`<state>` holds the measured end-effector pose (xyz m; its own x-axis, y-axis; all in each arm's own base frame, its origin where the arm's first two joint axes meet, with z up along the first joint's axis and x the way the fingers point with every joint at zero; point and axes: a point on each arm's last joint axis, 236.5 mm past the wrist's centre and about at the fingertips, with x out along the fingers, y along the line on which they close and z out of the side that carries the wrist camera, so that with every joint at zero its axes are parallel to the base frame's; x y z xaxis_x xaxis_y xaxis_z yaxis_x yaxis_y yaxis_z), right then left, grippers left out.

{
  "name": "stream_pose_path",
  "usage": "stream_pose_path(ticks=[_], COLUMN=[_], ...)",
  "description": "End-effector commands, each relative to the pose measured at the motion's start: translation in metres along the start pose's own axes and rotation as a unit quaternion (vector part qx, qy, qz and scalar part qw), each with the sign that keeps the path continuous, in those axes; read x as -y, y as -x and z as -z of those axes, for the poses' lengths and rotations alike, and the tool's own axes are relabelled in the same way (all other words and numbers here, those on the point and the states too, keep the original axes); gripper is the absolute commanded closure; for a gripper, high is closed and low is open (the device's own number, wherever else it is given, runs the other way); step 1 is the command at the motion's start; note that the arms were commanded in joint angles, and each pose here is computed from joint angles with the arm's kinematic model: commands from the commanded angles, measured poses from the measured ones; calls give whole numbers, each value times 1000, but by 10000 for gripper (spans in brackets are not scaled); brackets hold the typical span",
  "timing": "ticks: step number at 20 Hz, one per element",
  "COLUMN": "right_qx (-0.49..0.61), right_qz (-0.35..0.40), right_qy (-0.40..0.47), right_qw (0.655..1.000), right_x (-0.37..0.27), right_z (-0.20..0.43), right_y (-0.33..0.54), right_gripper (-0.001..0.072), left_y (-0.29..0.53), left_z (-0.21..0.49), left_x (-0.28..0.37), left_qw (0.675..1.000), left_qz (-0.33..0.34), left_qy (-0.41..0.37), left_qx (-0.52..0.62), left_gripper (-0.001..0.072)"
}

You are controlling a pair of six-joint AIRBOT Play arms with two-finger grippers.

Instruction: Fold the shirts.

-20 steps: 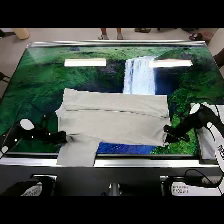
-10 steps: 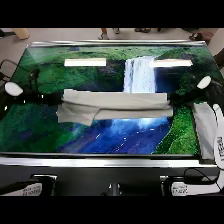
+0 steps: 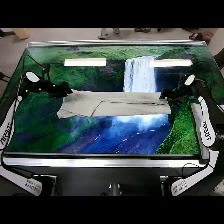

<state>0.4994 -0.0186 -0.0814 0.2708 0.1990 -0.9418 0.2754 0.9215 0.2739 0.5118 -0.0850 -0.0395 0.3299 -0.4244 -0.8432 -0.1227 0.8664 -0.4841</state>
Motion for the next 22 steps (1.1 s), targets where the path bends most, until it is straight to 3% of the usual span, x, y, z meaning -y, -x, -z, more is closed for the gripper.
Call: stream_pose_path(ticks=[1, 3, 6, 9, 10, 11, 12, 13, 14, 15, 19, 22], right_qx=[-25, -43, -78, -108, -111, -120, -126, -128, -119, -96, -7, 13], right_qz=[57, 85, 19, -40, -57, -82, -102, -119, -138, -151, -169, -176], right_qy=[63, 68, 32, -1, -10, -20, -26, -17, 6, 20, 69, 96], right_qw=[996, 993, 996, 993, 992, 989, 986, 984, 983, 984, 983, 980], right_x=[25, 39, 13, -13, -22, -34, -44, -54, -65, -75, -105, -118], right_z=[6, 13, 30, 44, 45, 48, 50, 50, 47, 39, 30, 54], right_y=[7, 6, -19, -28, -27, -24, -18, -8, 8, 29, 132, 198], right_gripper=[7, 4, 14, 112, 183, 403, 693, 683, 683, 684, 686, 685], left_y=[0, 18, 35, 33, 27, 21, 14, 9, 1, -7, -71, -121], left_z=[2, -3, -1, 15, 21, 27, 32, 37, 44, 51, 93, 147], left_x=[0, 14, 53, 88, 97, 107, 118, 129, 144, 159, 210, 244], left_qw=[1000, 1000, 997, 994, 993, 992, 990, 989, 987, 985, 985, 980], left_qz=[6, 13, 41, 54, 57, 61, 64, 70, 79, 88, 120, 174], left_qy=[-9, -23, -62, -95, -104, -113, -122, -130, -138, -145, -120, -49], left_qx=[-13, 5, 20, 13, 8, 4, 2, 1, 0, 0, -18, -83], left_gripper=[260, 261, 262, 263, 263, 263, 269, 274, 410, 668, 681, 681])
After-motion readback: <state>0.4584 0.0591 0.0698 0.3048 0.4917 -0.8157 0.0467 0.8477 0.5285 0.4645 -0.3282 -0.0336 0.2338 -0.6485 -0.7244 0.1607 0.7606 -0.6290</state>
